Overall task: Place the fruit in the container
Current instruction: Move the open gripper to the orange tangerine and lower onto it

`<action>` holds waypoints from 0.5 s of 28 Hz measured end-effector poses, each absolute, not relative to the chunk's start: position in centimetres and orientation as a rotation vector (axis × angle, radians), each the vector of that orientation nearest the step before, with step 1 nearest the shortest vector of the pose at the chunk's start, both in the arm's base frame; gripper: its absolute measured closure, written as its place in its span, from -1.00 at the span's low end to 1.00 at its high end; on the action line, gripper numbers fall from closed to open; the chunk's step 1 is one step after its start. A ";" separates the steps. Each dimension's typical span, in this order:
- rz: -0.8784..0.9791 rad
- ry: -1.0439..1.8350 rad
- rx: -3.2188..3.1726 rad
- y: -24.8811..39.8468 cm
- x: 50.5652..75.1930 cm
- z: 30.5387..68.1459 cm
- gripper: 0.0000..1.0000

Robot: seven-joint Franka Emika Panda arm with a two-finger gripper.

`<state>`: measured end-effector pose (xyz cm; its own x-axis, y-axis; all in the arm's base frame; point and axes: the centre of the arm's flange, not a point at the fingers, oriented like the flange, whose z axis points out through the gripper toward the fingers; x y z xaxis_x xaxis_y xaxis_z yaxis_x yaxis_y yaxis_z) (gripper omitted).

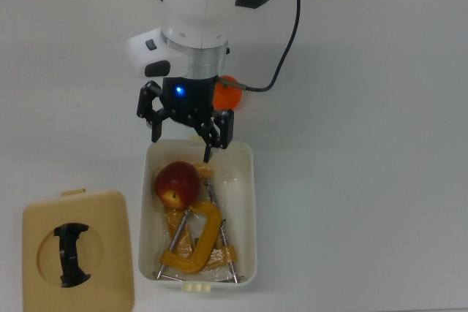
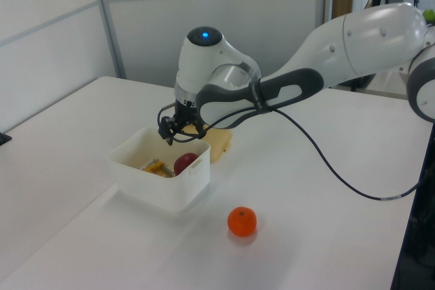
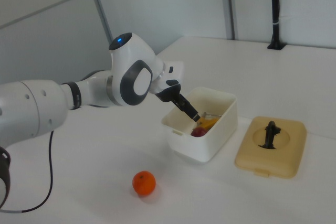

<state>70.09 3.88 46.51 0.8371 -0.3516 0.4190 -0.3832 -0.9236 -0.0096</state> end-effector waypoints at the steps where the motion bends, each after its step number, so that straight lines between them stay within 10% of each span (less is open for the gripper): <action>1: 0.589 -0.548 2.943 4.1 69.6 46.6 -1.00; 14: 0.087 -0.113 3.027 6.9 61.2 44.5 -1.00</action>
